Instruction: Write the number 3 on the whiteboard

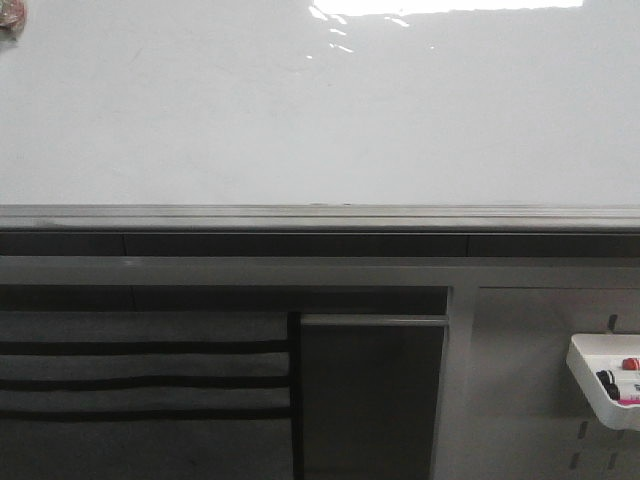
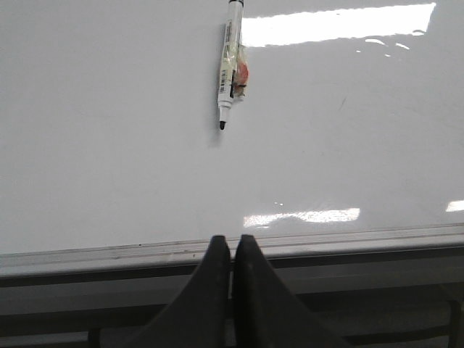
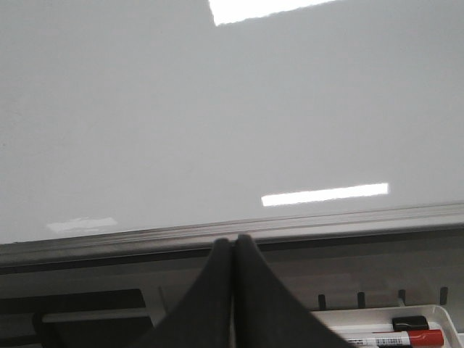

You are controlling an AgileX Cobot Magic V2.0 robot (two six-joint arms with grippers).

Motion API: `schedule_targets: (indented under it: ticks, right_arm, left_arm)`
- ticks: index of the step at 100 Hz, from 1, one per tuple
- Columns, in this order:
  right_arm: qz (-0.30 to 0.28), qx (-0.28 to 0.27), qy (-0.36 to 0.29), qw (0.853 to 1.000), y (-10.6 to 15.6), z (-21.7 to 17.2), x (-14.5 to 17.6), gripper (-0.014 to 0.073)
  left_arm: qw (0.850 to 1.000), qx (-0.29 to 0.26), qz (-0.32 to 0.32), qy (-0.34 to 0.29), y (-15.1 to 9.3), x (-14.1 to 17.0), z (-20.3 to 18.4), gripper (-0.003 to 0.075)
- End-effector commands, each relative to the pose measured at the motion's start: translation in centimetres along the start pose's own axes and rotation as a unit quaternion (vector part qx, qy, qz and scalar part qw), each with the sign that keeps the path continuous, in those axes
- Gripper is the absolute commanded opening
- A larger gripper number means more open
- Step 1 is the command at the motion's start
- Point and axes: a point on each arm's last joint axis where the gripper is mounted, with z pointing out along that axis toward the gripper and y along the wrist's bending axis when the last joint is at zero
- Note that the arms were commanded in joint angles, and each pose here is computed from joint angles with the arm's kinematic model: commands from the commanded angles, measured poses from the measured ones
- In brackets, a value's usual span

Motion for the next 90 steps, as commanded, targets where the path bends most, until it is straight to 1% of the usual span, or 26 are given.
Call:
schedule_targets:
  ticks: [1,81,90]
  right_arm:
    - [-0.005,-0.003,-0.04,0.999,0.0,-0.12,-0.13,-0.0074]
    - [-0.005,-0.003,-0.04,0.999,0.0,-0.12,-0.13,-0.0074]
    - [-0.031,-0.003,-0.043,0.999,0.03,-0.12,-0.17,-0.0074]
  left_arm:
    - [0.999,0.001,-0.007,-0.049,0.0,-0.71,-0.29,-0.0018]
    - [0.999,0.001,-0.007,-0.049,0.0,-0.71,-0.29,-0.0018]
    - [0.999,0.001,-0.007,-0.049,0.0,-0.71,-0.29,-0.0018]
